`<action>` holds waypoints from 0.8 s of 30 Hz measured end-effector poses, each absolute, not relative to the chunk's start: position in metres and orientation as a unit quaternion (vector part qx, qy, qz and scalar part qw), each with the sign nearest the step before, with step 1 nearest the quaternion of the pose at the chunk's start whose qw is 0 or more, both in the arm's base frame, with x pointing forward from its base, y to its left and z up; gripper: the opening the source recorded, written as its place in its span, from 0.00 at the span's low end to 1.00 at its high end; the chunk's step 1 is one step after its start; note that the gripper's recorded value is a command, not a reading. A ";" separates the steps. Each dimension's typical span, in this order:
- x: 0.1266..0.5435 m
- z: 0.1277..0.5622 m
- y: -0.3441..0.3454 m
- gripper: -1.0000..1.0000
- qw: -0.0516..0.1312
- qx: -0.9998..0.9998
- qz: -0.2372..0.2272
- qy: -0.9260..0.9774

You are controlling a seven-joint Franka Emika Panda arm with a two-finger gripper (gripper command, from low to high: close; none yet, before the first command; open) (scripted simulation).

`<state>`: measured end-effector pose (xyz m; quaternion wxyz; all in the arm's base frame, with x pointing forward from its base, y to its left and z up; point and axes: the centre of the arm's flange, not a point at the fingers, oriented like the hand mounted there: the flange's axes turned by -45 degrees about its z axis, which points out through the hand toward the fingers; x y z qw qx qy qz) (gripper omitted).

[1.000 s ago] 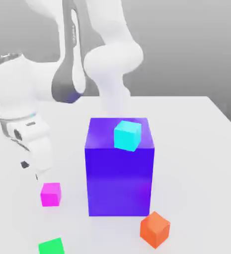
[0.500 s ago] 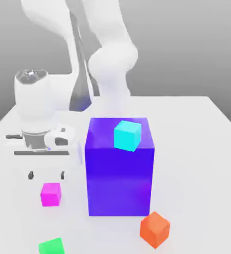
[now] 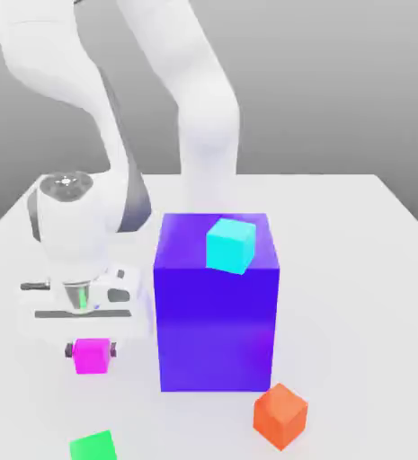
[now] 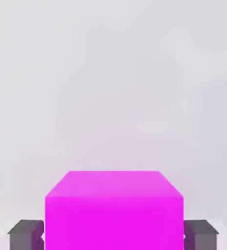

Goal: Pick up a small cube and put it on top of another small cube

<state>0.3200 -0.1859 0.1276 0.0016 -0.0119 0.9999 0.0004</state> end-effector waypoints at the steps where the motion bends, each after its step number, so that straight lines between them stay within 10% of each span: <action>1: 0.320 0.128 -0.186 0.00 0.001 -0.012 0.000 1.000; 24: 0.360 0.236 -0.210 0.00 0.017 0.170 -0.045 0.984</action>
